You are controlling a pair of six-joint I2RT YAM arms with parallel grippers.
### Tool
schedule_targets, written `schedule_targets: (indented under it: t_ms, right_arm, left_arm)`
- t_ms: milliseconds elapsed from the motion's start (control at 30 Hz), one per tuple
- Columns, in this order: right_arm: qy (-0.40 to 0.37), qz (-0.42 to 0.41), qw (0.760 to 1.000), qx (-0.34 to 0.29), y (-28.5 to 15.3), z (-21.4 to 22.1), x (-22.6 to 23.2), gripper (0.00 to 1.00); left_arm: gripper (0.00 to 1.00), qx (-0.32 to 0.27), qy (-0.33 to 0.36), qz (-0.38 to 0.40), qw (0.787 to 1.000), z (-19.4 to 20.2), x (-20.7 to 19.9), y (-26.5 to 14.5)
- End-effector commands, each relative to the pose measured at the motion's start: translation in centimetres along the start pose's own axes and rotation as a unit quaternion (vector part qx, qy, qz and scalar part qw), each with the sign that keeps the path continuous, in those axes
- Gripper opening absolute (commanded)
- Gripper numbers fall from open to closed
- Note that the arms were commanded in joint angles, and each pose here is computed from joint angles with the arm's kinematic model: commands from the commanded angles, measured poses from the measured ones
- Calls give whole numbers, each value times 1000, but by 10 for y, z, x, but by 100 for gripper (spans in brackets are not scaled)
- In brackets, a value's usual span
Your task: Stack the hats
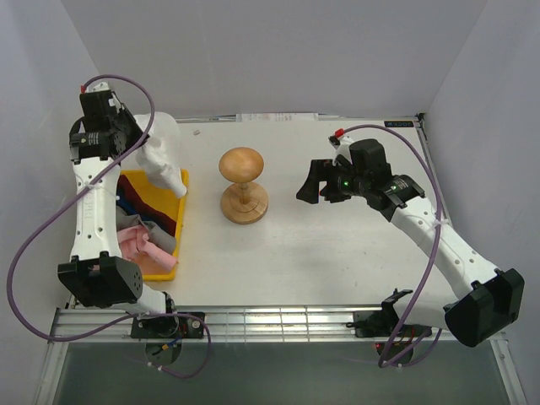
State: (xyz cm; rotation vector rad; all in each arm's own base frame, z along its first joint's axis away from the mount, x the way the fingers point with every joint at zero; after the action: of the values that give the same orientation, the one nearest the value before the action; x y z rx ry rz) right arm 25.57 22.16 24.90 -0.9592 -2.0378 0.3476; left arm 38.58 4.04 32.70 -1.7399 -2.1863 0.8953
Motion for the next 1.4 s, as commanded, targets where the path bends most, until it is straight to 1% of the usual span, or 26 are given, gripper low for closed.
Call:
schedule_targets:
  t_ms: [0,233,267,367,433,600,767,800,1000,1100,1167,1200,1300,1367]
  right_arm:
    - [-11,-24,999,-23,-3,-20,14,91]
    - [-10,-31,999,-24,-2,-24,19,91]
    - [-9,-31,999,-25,-2,-25,19,91]
    - [-10,-31,999,-26,-2,-26,20,91]
    - [-10,-31,999,-28,-2,-28,20,91]
    - [-8,-32,999,-31,-3,-30,22,91]
    - [-5,-35,999,-32,-4,-31,24,91]
    - [-4,-35,999,-33,-4,-31,24,91]
    - [1,-38,999,-37,-6,-30,25,91]
    - [3,-39,999,-37,-7,-29,25,91]
    - [3,-39,998,-39,-7,-28,24,91]
    - [3,-39,999,-38,-7,-27,24,91]
    - [4,-41,998,-40,-9,-27,25,91]
    - [5,-42,998,-42,-11,-27,26,91]
  left_arm:
    - [0,-75,4,86,993,-37,-29,-47]
    - [0,-119,1,184,976,-59,-61,-83]
    - [0,-115,5,214,970,-58,-70,-88]
    - [0,-110,6,270,956,-56,-87,-96]
    - [0,-117,4,294,948,-57,-93,-100]
    - [0,-105,-11,365,925,-55,-112,-112]
    - [0,-83,-23,399,913,-41,-121,-107]
    - [0,-83,-22,412,907,-39,-126,-108]
    - [0,-65,-20,449,891,-24,-149,-110]
    - [0,-61,-16,459,886,-22,-160,-112]
    - [0,-56,-17,457,888,-20,-161,-107]
    - [0,-41,-11,470,882,-10,-173,-109]
    - [0,-24,-6,474,880,3,-183,-103]
    - [0,-12,-3,469,883,13,-185,-95]
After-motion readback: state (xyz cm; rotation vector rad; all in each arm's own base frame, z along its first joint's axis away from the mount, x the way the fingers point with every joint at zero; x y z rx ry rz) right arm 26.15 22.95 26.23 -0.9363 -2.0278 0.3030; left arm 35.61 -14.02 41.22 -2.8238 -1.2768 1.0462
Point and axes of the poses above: each gripper's point midway between its finger pads, its own y axis out along the fingers, its own x axis along the line the jaws close on, z = x × y, the point moved 2 cm from there along -y, back along the fingers, and after that the axes turned 8 degrees about y, right-handed, at the moved point
